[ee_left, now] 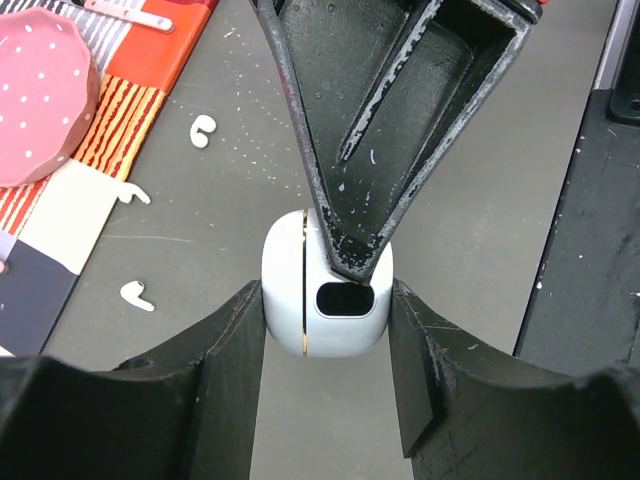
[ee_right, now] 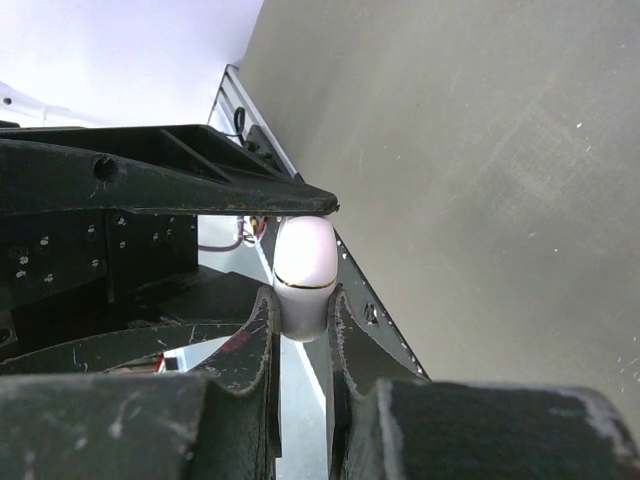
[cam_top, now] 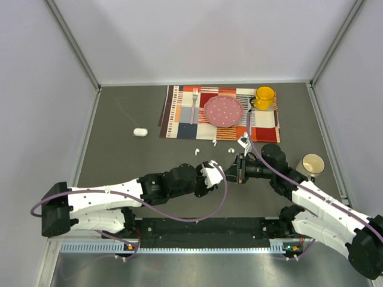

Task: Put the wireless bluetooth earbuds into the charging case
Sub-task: Pass from the left arm to the right, then pass from the right arm to the left

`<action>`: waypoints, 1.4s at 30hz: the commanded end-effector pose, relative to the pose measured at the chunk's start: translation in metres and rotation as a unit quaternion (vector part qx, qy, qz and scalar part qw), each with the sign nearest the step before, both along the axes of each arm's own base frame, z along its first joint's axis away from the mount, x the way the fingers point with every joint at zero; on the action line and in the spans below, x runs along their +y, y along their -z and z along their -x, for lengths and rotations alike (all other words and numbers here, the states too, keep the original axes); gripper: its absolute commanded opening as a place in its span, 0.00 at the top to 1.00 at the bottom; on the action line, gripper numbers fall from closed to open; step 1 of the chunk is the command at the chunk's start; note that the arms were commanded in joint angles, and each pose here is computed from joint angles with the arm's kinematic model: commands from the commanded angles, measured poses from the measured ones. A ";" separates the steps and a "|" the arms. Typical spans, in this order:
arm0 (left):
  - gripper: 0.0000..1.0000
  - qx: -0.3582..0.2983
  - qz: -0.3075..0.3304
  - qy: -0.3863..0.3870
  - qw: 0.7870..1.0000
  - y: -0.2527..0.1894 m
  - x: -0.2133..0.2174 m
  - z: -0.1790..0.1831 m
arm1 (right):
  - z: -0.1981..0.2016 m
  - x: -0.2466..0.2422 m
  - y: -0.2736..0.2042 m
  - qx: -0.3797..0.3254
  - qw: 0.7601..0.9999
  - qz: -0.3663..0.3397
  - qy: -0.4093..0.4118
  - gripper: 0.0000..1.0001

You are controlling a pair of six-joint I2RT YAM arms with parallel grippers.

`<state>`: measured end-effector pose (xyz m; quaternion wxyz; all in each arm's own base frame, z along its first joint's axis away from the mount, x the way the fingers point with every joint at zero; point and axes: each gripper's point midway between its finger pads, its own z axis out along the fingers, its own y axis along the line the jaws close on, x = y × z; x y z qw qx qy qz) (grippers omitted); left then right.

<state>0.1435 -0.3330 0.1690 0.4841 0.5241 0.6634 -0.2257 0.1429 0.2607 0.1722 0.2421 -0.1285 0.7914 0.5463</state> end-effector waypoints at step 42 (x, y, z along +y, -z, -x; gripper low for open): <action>0.01 0.185 0.414 0.129 0.882 -0.118 0.048 0.027 | -0.003 -0.010 -0.074 -0.196 0.971 -0.127 0.046 1.00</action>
